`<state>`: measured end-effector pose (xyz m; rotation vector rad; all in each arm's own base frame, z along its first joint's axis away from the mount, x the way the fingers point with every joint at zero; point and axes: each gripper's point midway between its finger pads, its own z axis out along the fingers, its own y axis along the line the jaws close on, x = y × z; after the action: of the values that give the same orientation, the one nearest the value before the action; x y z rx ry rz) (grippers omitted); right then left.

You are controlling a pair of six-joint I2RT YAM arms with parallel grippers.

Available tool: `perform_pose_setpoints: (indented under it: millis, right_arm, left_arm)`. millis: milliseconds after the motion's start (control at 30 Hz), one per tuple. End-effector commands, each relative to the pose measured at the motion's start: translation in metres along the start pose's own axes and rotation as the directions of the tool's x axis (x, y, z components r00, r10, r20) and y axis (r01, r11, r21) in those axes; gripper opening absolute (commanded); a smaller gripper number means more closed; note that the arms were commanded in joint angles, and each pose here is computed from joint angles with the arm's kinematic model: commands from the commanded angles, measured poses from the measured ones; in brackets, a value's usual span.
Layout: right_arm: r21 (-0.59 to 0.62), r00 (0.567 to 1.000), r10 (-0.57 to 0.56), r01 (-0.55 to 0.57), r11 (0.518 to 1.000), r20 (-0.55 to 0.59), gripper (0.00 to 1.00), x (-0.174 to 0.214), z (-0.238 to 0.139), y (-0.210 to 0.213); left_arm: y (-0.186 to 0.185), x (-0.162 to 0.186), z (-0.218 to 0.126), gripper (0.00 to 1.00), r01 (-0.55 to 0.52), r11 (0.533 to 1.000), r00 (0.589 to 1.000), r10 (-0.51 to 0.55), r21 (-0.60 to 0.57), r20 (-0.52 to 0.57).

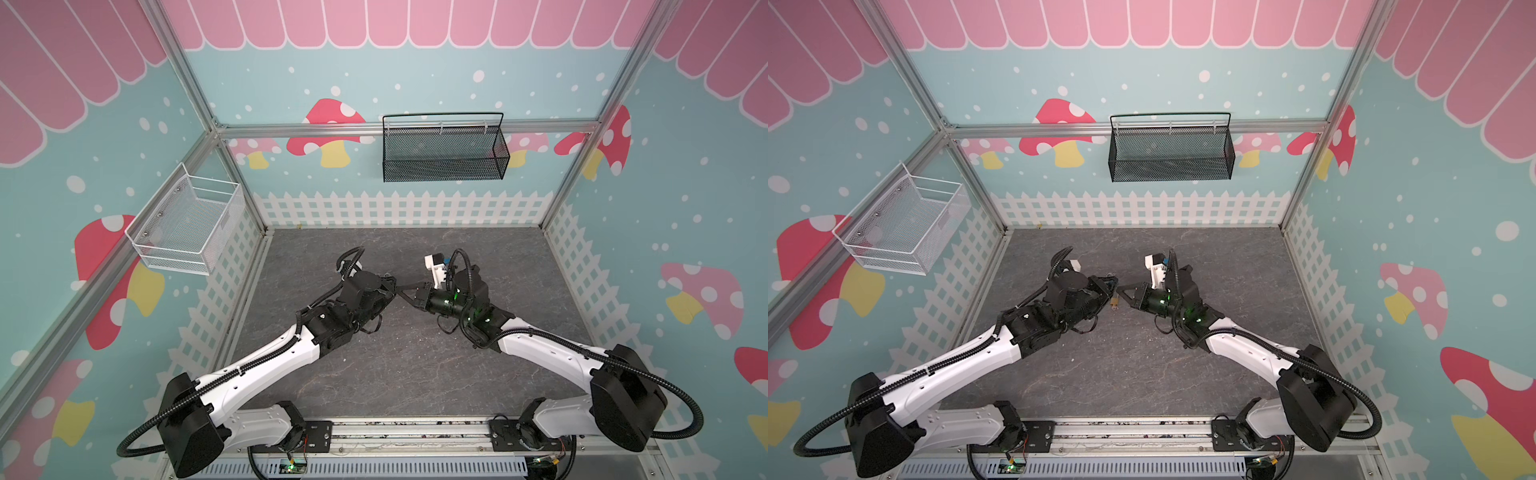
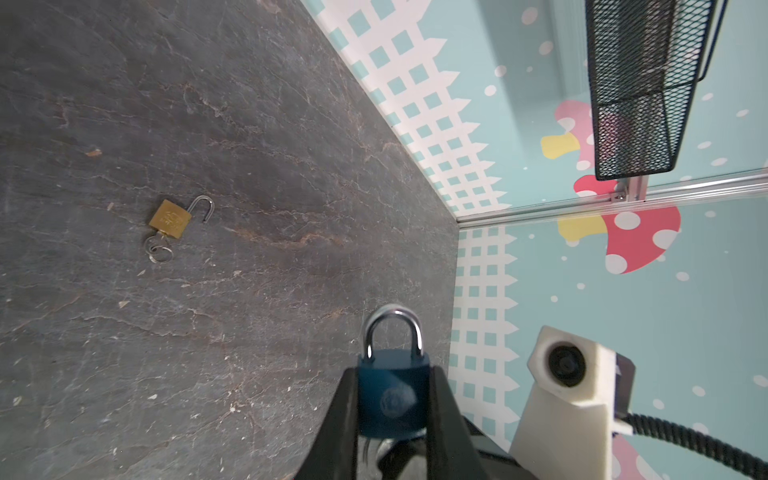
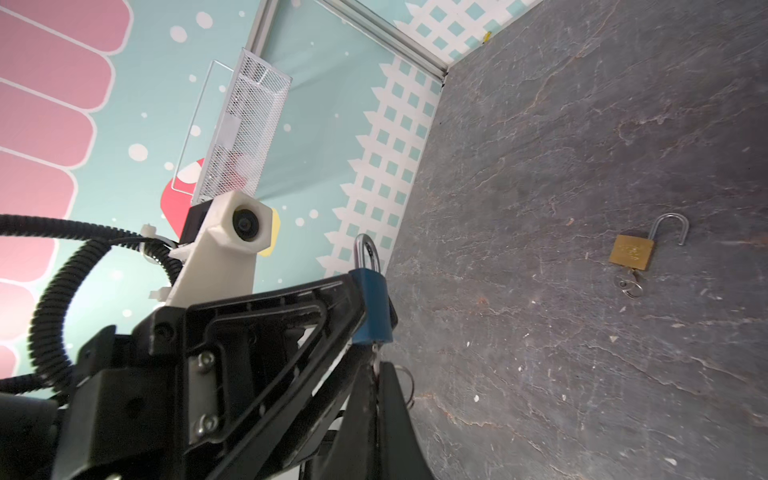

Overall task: Unlock with the key
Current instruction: 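Open the right gripper off the key and raise it away from the padlock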

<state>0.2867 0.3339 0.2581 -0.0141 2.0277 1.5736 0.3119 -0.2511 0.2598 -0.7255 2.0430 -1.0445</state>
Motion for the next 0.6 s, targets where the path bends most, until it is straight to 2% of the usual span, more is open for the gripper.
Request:
perform_pose_setpoints:
  millis: [0,567]
  right_arm:
    - [-0.123,0.999,0.029,-0.034,0.992,-0.044,0.00,0.006,-0.001,0.029]
    - [-0.178,0.991,0.124,-0.129,0.976,-0.042,0.00,0.004,-0.011,0.040]
  left_arm:
    - [-0.025,0.008,-0.002,0.00,0.013,0.994,0.999,-0.008,0.108,-0.044]
    - [-0.024,0.007,0.008,0.00,0.043,0.989,0.999,-0.041,0.139,-0.018]
